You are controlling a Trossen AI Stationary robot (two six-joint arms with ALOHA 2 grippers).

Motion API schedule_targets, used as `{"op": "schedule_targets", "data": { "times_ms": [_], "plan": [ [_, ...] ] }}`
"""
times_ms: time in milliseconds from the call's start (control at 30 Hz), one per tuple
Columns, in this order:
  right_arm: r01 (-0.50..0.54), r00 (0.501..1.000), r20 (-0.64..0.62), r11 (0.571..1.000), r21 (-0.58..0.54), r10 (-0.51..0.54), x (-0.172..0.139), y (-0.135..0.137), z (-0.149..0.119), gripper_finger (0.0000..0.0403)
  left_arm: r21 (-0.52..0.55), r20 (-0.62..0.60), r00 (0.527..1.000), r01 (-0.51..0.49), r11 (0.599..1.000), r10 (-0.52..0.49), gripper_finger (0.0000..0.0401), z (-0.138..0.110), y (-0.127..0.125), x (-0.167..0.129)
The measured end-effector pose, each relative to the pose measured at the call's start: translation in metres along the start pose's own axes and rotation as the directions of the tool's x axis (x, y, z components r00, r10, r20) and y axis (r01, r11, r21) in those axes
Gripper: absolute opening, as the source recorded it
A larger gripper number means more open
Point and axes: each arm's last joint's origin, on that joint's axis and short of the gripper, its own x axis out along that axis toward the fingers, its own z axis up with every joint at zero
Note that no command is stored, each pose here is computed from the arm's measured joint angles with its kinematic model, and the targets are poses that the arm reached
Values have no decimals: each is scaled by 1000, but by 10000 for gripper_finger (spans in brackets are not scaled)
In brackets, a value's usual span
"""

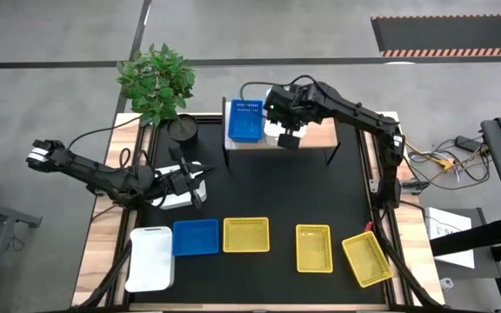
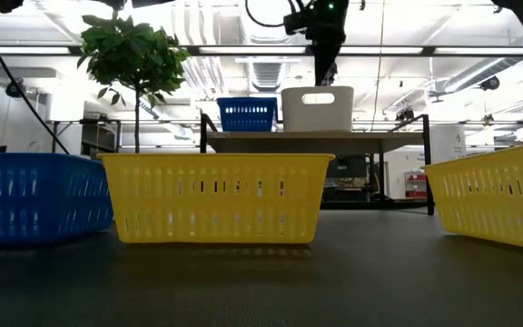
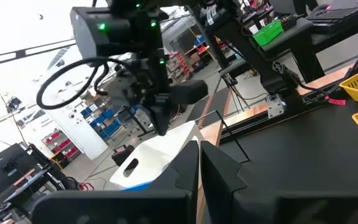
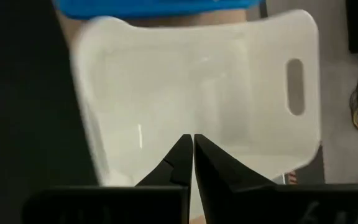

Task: Stack baskets on shelf by color
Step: Put the left yellow bin on the shelf

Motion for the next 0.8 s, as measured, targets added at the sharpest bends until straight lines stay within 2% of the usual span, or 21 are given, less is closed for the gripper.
{"op": "schedule_targets", "data": {
  "times_ms": [133, 233, 367, 433, 533, 667, 800],
  "plan": [
    [3, 999, 47, 999, 40, -5, 0, -5, 3, 9, 0, 0, 1000, 0, 1000, 0, 0, 0, 0, 0],
    [-14, 999, 29, 1000, 12, 14, 1, -6, 1, 9, 0, 0, 1000, 0, 1000, 0, 0, 0, 0, 0],
    [-25, 999, 31, 998, 61, 23, -12, -3, -6, 8, 0, 0, 1000, 0, 1000, 0, 0, 0, 0, 0],
    [-70, 997, 46, 995, 64, 68, -29, 7, -14, 8, 0, 0, 1000, 0, 1000, 0, 0, 0, 0, 0],
    [-187, 975, 121, 982, 9, 185, -56, 30, -24, 8, 0, 0, 1000, 0, 1000, 0, 0, 0, 0, 0],
    [-360, 914, 157, 926, -113, 375, -79, 66, -42, 8, 1, 0, 1000, 0, 1000, 0, 0, 0, 0, 0],
    [-411, 871, 191, 884, -221, 453, -85, 106, -64, 8, 1, 0, 1000, 0, 1000, 0, 0, 0, 0, 0]
  ]
}}
